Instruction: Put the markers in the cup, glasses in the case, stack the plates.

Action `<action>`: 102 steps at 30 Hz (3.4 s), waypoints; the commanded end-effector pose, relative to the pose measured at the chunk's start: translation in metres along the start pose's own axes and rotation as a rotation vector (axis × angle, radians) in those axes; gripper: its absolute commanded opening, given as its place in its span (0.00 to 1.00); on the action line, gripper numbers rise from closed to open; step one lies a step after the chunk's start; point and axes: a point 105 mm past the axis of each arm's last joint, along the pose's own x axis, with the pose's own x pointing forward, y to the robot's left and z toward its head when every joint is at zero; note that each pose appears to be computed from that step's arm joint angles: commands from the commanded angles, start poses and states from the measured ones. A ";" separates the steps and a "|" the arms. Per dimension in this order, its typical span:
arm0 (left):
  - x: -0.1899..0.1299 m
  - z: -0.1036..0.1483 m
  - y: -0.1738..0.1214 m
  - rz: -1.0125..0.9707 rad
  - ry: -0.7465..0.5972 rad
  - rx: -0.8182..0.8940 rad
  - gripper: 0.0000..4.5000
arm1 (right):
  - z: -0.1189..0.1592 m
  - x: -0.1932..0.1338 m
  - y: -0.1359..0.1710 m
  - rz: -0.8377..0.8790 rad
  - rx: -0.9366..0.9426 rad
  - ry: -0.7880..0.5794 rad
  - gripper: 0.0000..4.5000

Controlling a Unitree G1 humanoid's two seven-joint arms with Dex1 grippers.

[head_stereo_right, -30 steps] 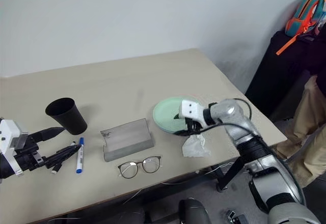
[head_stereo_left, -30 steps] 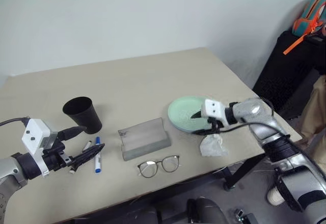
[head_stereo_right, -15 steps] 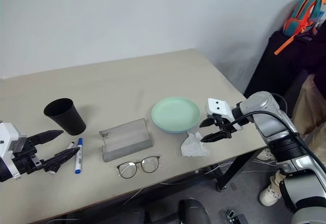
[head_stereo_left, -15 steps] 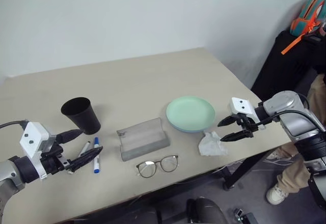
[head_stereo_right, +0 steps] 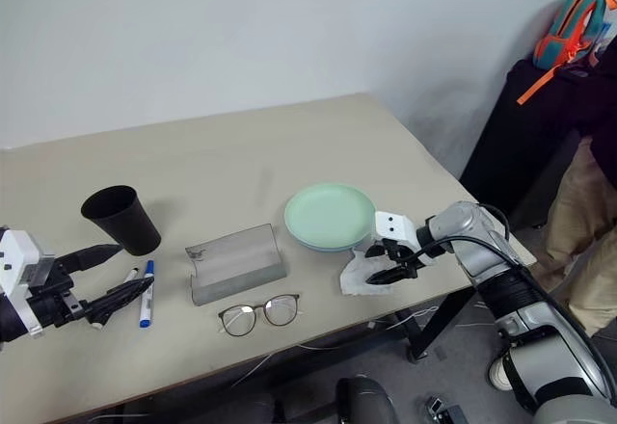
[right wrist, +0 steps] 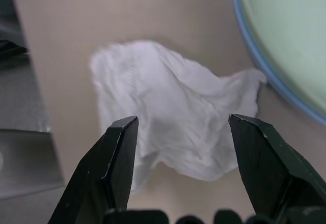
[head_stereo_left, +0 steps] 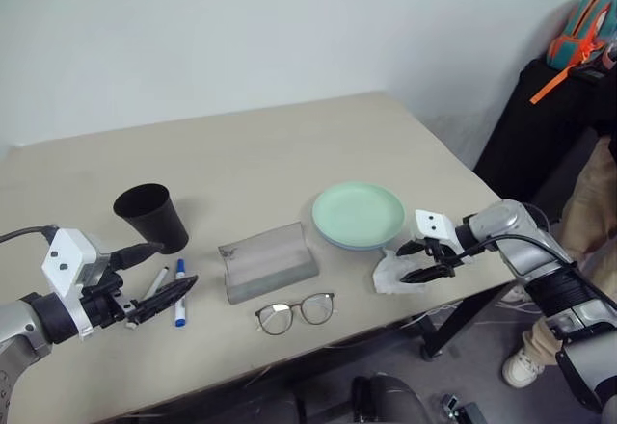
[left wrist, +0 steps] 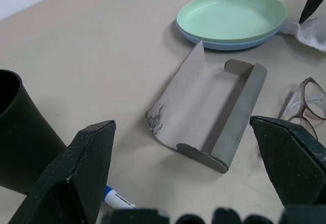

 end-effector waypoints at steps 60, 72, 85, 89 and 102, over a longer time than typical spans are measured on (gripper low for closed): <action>0.022 0.014 -0.013 -0.068 -0.034 0.066 1.00 | 0.104 -0.003 -0.096 -0.345 -0.026 -0.144 0.60; 0.072 0.018 -0.051 -0.321 0.013 0.123 1.00 | 0.136 -0.056 -0.035 0.013 -0.266 -0.298 0.60; 0.095 0.007 -0.071 -0.575 0.089 0.170 1.00 | 0.141 -0.060 -0.012 0.100 -0.275 -0.316 0.60; 0.101 -0.002 -0.072 -0.622 0.112 0.174 1.00 | 0.140 -0.059 -0.013 0.094 -0.276 -0.313 0.60; 0.110 -0.011 -0.077 -0.766 0.135 0.184 1.00 | 0.136 -0.056 -0.013 0.078 -0.268 -0.308 0.60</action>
